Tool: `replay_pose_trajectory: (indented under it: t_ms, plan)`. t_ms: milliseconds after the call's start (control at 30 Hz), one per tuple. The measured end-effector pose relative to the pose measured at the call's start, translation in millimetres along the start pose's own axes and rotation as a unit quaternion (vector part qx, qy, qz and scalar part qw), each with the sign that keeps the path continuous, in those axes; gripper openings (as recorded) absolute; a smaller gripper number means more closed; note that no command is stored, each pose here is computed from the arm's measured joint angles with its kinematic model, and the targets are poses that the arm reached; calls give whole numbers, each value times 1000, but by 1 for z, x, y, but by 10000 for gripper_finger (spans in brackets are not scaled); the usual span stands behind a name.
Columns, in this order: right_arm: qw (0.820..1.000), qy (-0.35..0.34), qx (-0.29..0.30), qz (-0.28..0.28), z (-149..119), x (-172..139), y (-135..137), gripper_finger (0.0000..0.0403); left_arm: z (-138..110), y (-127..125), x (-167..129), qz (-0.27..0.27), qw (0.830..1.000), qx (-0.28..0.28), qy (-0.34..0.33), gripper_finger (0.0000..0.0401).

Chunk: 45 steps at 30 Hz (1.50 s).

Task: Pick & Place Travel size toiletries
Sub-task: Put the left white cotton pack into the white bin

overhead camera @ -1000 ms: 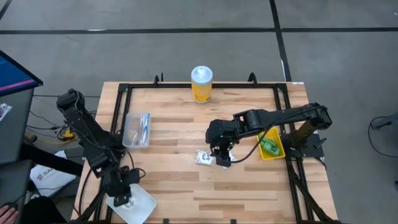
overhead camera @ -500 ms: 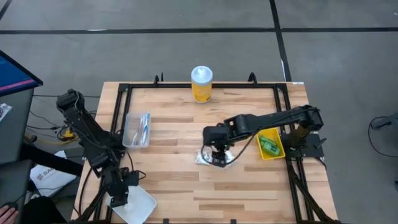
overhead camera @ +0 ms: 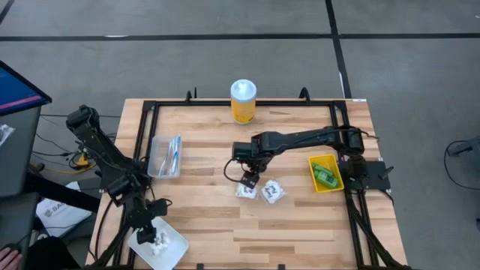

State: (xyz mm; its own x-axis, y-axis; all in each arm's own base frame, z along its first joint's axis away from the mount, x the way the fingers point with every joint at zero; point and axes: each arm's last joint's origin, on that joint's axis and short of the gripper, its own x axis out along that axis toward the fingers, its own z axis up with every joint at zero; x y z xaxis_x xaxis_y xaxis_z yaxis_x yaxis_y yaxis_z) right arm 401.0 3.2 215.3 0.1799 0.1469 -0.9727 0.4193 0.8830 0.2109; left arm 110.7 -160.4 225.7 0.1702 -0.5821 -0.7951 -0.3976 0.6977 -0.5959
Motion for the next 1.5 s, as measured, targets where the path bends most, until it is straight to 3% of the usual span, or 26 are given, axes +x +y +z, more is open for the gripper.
replay_pose_trajectory:
  t_ms: [133, 300, 500, 600, 767, 1067, 1167, 1500]
  plan:
    - [1000, -1, 7, 4, 0, -5, -3, 222, -3, 0, -16, -39, 999, -19, 0, 292]
    - [999, -12, 35, 7, -1, -21, -10, 225, 0, 2, -40, -94, 991, -22, -97, 292]
    - [996, -28, 80, 15, 4, -10, -13, 231, 8, 8, -65, -131, 948, -48, -288, 292]
    - [995, -7, 99, 7, -2, 7, -21, 231, 10, 10, -73, -133, 925, -44, -353, 292]
    - [993, 21, 113, 33, -12, 27, -28, 231, 12, 10, -77, -121, 903, -22, -411, 292]
    - [991, -18, 108, 81, -18, 50, -16, 223, 13, 11, -79, -103, 884, -8, -455, 292]
    - [991, -13, 111, 75, -20, 51, -18, 192, 14, 11, -80, -99, 878, -11, -469, 292]
    - [993, -11, 97, 73, -19, 54, -18, 10, 15, 12, -81, -92, 860, -18, -501, 292]
